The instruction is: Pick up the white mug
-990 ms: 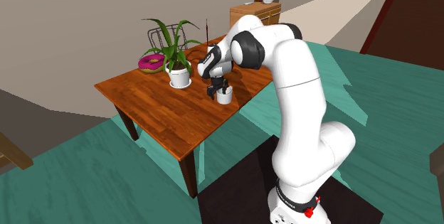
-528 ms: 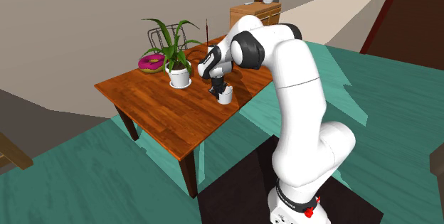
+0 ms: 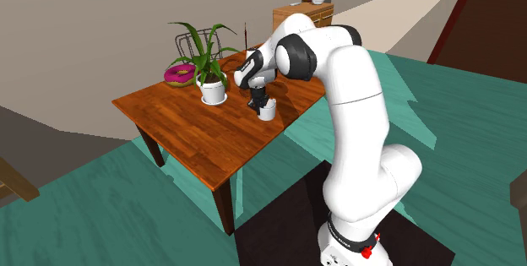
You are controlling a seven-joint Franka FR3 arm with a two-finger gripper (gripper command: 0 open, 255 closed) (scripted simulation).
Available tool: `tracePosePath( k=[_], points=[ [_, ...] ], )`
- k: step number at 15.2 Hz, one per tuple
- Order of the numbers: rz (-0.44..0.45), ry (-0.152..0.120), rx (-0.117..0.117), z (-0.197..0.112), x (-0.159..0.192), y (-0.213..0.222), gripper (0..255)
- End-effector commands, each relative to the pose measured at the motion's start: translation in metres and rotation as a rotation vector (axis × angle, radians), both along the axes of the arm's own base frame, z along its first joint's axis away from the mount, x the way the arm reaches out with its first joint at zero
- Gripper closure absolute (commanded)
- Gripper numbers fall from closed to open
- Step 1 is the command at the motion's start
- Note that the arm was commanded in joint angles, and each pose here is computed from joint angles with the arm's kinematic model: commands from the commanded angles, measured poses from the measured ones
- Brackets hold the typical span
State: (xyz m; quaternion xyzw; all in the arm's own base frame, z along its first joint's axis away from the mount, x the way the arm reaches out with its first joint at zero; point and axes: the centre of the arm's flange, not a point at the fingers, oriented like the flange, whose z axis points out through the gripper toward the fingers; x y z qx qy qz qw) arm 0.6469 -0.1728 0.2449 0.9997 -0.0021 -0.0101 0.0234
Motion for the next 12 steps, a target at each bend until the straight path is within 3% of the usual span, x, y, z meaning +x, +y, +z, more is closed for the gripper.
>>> tracePosePath(
  k=[1, 12],
  points=[
    [0.000, 0.000, 0.000, 0.010, 0.000, 0.000, 255],
    [0.000, 0.000, 0.000, 0.058, 0.000, 0.000, 255]
  ],
)
